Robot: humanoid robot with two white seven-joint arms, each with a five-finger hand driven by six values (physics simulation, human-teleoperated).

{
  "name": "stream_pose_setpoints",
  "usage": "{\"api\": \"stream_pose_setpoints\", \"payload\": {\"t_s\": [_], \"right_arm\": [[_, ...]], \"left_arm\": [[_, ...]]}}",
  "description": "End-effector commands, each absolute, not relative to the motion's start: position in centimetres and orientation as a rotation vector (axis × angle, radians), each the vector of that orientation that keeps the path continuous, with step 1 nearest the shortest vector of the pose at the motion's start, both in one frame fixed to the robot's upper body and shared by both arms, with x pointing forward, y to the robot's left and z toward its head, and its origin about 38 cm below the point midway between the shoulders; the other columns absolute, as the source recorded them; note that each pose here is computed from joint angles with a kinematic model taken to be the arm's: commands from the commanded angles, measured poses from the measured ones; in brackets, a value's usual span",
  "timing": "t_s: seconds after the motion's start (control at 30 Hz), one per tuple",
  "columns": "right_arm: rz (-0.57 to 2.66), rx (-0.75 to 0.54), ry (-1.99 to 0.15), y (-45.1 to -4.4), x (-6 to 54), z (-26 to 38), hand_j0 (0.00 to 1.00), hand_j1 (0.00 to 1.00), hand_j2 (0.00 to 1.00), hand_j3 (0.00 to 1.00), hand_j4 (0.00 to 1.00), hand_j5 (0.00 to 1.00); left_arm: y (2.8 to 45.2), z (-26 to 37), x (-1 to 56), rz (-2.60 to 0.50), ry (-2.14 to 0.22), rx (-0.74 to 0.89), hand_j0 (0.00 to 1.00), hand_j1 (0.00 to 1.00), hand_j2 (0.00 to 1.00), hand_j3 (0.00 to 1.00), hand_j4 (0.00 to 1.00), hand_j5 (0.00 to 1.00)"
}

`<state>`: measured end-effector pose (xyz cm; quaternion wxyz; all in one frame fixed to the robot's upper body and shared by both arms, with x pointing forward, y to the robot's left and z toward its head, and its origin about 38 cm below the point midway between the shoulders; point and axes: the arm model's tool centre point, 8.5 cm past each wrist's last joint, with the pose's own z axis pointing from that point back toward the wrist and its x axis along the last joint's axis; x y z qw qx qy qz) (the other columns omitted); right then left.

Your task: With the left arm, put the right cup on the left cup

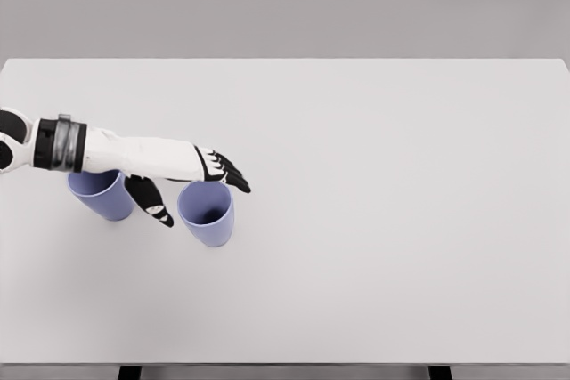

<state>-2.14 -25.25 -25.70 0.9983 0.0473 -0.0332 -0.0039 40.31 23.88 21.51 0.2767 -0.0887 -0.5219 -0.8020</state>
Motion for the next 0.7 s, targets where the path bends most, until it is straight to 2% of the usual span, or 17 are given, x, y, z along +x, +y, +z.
{"api": "stream_pose_setpoints", "payload": {"t_s": [0.0,0.3,0.37,0.43,0.5,0.67], "right_arm": [[-0.008,0.095,-0.066,-25.2,-2.1,-25.7,1.00,1.00,1.00,1.00,1.00,1.00],[-0.008,0.095,-0.066,-25.2,-2.1,-25.7,1.00,1.00,1.00,1.00,1.00,1.00],[-0.008,0.095,-0.066,-25.2,-2.1,-25.7,1.00,1.00,1.00,1.00,1.00,1.00],[-0.008,0.095,-0.066,-25.2,-2.1,-25.7,1.00,1.00,1.00,1.00,1.00,1.00],[-0.008,0.095,-0.066,-25.2,-2.1,-25.7,1.00,1.00,1.00,1.00,1.00,1.00],[-0.008,0.095,-0.066,-25.2,-2.1,-25.7,1.00,1.00,1.00,1.00,1.00,1.00]], "left_arm": [[23.7,22.0,40.6,-2.144,-1.423,-0.230,1.00,1.00,1.00,1.00,1.00,1.00],[23.5,20.9,40.2,-2.141,-1.420,-0.240,1.00,1.00,1.00,1.00,1.00,1.00],[23.5,20.9,40.2,-2.138,-1.421,-0.241,0.85,0.85,0.85,0.85,0.85,0.85],[23.6,20.9,40.2,-2.138,-1.420,-0.242,0.63,0.63,0.63,0.63,0.63,0.63],[23.9,20.6,40.1,-2.135,-1.411,-0.240,0.58,0.58,0.58,0.58,0.58,0.58],[24.1,20.5,39.9,-2.114,-1.425,-0.242,0.57,0.57,0.57,0.57,0.57,0.57]]}}
